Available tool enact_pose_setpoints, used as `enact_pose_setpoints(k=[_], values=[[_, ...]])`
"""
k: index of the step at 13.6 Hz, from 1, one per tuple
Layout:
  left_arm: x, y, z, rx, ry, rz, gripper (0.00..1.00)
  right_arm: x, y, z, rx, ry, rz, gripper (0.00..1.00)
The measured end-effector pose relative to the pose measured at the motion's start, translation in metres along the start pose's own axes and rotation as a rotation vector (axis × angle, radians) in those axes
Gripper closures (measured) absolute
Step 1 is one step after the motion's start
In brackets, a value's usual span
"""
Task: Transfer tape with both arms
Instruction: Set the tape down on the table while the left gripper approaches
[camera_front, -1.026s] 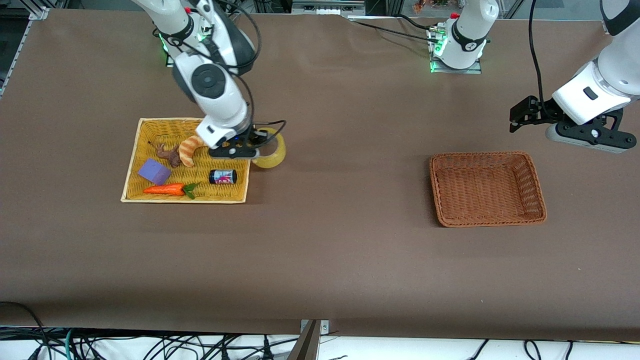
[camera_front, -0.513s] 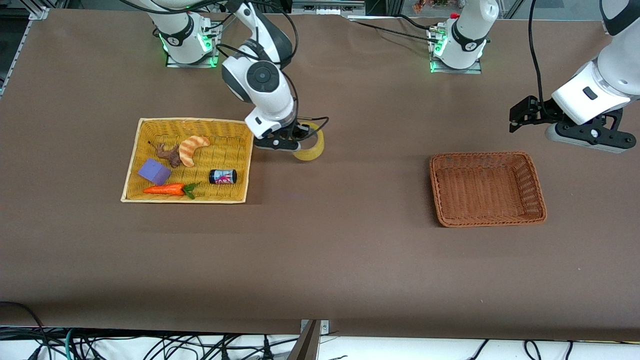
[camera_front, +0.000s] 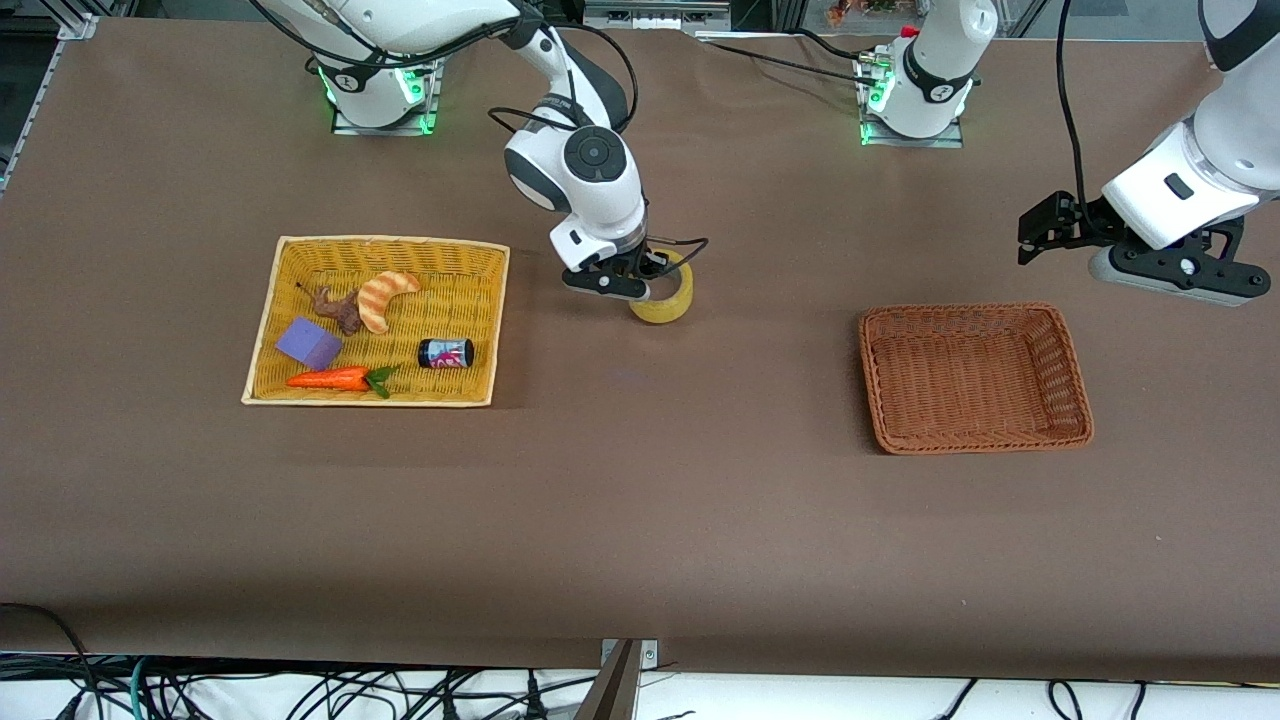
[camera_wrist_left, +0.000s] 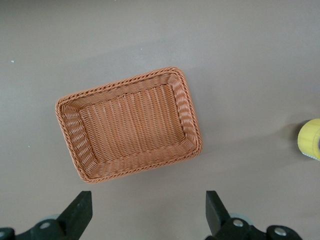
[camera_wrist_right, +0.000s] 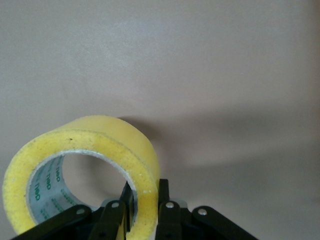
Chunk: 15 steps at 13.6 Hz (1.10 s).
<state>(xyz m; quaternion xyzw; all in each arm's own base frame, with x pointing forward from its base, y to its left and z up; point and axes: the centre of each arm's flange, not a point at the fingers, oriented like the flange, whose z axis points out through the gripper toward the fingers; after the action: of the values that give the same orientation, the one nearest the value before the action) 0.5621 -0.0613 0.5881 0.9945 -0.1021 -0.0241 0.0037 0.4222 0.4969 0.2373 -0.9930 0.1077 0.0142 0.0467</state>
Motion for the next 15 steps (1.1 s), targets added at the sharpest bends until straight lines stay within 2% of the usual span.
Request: enact_pose_setpoints(k=[10,12,15], values=[[-0.001,0.002,0.001,-0.001,-0.010,0.004,0.00,0.004,0.004,0.015,-0.014,0.007,-0.011,0.74],[-0.004,0.003,0.004,-0.004,-0.045,0.005,0.00,0.007,0.004,0.014,-0.012,0.013,-0.011,0.69],[-0.006,0.005,0.008,-0.007,-0.072,0.009,0.00,0.015,0.002,0.007,-0.002,0.027,-0.004,0.43]])
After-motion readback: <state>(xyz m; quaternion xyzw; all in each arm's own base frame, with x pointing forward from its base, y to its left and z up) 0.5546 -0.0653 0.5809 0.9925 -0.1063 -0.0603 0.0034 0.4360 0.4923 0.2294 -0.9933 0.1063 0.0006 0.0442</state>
